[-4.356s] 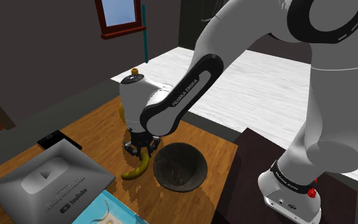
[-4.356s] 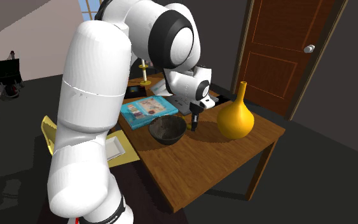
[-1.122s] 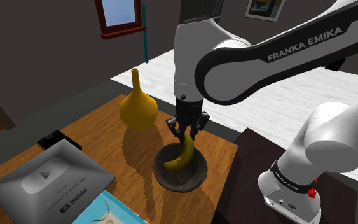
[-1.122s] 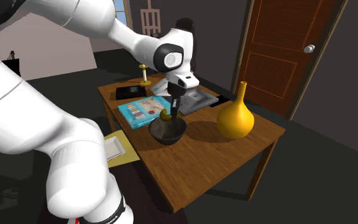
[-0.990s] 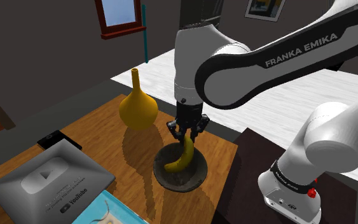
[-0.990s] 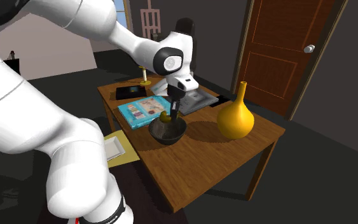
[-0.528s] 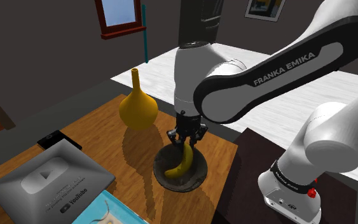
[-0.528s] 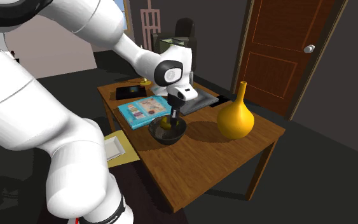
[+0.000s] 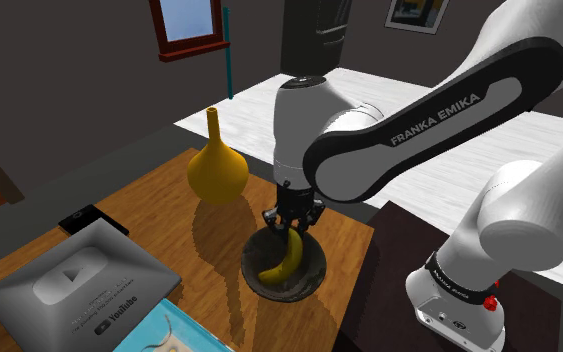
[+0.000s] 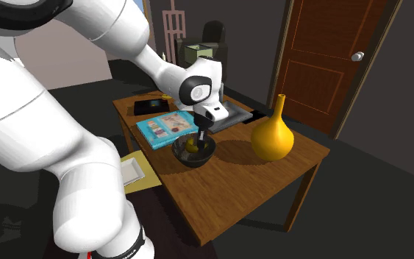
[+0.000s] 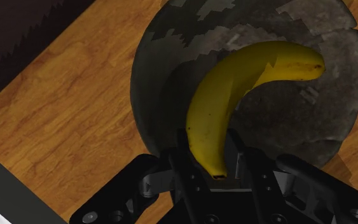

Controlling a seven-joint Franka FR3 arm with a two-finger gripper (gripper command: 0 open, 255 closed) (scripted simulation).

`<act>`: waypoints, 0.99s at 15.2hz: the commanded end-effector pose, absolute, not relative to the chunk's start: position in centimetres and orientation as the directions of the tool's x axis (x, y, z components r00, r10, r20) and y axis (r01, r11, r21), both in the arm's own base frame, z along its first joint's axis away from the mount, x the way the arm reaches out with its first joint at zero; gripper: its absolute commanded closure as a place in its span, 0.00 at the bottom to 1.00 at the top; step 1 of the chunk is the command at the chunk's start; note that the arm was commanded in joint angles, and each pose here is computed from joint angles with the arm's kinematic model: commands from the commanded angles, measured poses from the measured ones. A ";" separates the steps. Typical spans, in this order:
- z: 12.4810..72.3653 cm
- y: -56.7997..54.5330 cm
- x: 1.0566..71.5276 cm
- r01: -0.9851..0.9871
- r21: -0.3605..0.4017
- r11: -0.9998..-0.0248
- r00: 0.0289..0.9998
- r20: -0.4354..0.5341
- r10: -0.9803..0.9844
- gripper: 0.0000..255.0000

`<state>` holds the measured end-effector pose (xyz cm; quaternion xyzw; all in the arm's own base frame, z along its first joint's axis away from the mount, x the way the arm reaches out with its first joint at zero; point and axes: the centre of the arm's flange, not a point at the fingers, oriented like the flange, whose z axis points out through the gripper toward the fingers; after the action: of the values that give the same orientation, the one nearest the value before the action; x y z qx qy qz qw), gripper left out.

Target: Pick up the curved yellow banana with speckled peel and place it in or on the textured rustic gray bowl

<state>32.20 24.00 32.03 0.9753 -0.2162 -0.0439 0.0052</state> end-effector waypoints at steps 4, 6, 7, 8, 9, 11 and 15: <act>32.0 24.0 32.2 -0.421 0.029 -0.906 0.903 -0.083 -0.422 0.00; 32.0 24.0 32.2 -0.421 0.029 -0.906 0.903 -0.083 -0.422 0.00; 32.0 24.0 32.2 -0.421 0.029 -0.906 0.903 -0.083 -0.422 0.00; 32.0 24.0 32.2 -0.421 0.029 -0.906 0.903 -0.083 -0.422 0.00; 33.3 24.0 32.3 -0.421 0.029 -0.906 0.903 -0.083 -0.422 0.00; 36.0 24.0 32.5 -0.421 0.029 -0.906 0.903 -0.083 -0.422 0.00; 37.0 23.9 32.6 -0.421 0.029 -0.906 0.903 -0.083 -0.422 0.00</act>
<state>32.67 24.02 36.83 0.9754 -0.2163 -0.0435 0.0050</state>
